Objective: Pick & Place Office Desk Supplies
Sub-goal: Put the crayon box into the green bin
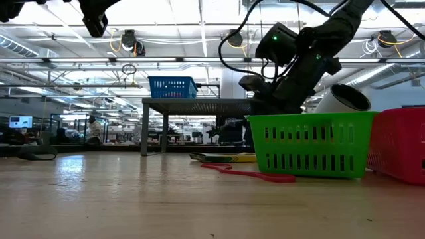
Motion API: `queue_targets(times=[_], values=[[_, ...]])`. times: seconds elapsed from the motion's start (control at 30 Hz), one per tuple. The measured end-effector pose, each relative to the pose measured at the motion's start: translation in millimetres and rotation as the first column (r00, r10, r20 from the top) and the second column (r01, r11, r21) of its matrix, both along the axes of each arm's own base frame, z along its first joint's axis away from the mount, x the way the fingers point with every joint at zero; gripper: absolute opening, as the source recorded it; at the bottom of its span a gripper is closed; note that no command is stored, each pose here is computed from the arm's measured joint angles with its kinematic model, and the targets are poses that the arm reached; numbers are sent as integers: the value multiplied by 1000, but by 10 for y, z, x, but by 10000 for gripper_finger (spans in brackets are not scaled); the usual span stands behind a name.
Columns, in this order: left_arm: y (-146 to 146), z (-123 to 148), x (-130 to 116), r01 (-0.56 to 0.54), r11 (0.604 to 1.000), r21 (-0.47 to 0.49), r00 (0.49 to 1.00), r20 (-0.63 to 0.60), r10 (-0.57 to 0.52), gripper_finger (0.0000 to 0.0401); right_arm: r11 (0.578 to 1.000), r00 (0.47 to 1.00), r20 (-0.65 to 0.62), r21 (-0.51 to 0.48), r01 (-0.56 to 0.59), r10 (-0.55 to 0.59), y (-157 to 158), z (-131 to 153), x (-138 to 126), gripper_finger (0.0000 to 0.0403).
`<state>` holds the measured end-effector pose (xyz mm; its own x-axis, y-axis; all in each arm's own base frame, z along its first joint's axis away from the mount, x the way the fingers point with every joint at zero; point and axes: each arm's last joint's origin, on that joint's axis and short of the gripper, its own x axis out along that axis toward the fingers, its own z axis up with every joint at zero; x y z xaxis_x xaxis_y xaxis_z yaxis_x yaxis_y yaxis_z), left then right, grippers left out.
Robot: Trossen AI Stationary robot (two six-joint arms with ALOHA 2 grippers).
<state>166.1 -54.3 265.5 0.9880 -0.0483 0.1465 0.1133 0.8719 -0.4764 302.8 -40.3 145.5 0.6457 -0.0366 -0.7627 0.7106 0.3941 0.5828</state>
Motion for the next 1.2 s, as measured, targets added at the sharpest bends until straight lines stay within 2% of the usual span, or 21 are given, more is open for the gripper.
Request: queue_targets(times=[0.2, 0.47, 0.63, 0.87, 1.2], values=[[0, 0, 0, 0, 1000, 0, 1000, 0, 0, 251, 999, 1000, -18, 24, 24, -23, -5, -121, 23, 200], [-2, -3, 0, 6, 1000, -19, 1000, -4, -6, 251, 996, 994, 104, 87, 15, -24, 5, -220, 187, 189], [-4, -17, 2, 8, 1000, -26, 1000, -18, -9, 251, 995, 988, 154, 100, 4, -19, 20, -191, 223, 139], [-5, -40, 5, 10, 999, -37, 999, -42, -11, 251, 996, 979, 203, 91, -10, -9, 16, -152, 252, 18], [-5, -43, 5, 11, 999, -44, 999, -45, -13, 251, 996, 979, 206, 87, -17, -1, 17, -144, 251, 0]])
